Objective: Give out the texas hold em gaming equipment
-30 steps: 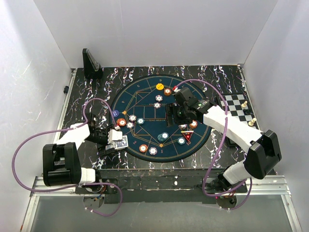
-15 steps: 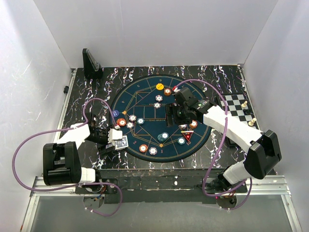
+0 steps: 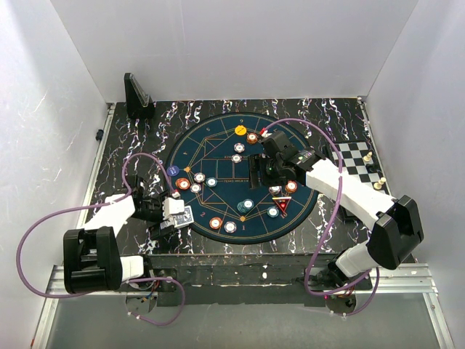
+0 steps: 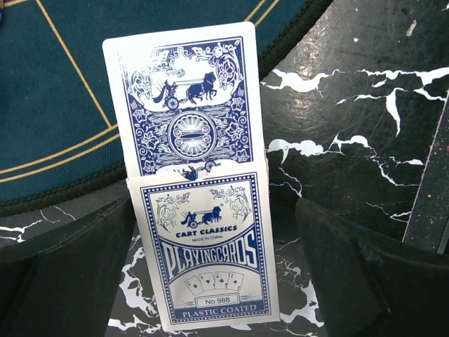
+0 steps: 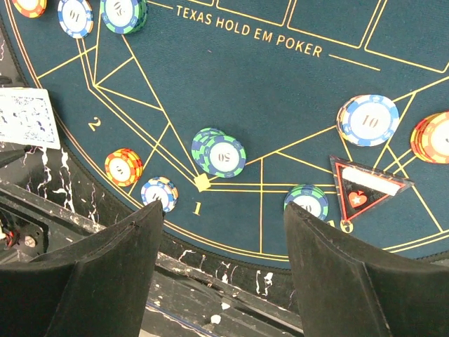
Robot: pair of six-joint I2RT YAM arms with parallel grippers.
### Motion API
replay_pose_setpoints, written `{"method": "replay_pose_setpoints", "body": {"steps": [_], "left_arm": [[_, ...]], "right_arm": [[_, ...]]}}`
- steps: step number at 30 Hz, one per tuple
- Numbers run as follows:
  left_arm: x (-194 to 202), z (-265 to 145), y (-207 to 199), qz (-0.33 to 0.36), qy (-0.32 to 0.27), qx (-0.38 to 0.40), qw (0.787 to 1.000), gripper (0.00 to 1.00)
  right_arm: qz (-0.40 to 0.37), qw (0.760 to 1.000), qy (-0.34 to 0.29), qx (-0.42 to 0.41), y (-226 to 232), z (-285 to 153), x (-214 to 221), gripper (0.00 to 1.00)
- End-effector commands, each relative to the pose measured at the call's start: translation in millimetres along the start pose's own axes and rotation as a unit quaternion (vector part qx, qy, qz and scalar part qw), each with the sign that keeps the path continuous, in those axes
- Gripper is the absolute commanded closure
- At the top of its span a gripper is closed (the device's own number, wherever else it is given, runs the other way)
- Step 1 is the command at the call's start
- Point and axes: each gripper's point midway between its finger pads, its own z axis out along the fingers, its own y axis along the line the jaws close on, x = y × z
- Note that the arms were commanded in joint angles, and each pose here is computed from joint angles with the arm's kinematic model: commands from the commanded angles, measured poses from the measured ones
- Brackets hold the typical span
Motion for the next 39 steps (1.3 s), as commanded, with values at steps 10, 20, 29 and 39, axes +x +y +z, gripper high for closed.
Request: {"method": "replay_pose_setpoints", "body": {"steps": [10,20,29,39], "left_arm": [[0,5,15,-0.028,0.002,-0.017,0.999,0.56],[-66,-44,42,-0.072,-0.064,-0.044,0.994,0.64],[-150,-110,39,-0.085,-0.126,-0.020,0.988,0.72],[-196,-121,23,-0.087,-0.143,0.022,0.986,0.82]], "right_arm": [[0.005,1.000,-0.002,-0.030,11,3,-3,0.25],[0.017,0.995,0.001,-0.097,37,-10,-5,0.23],[0.073,0.948,-0.014,-0.308,116,-48,-28,0.18],[0.084,0.883,-0.041,-0.460,173,-87,-60,0.16]]}}
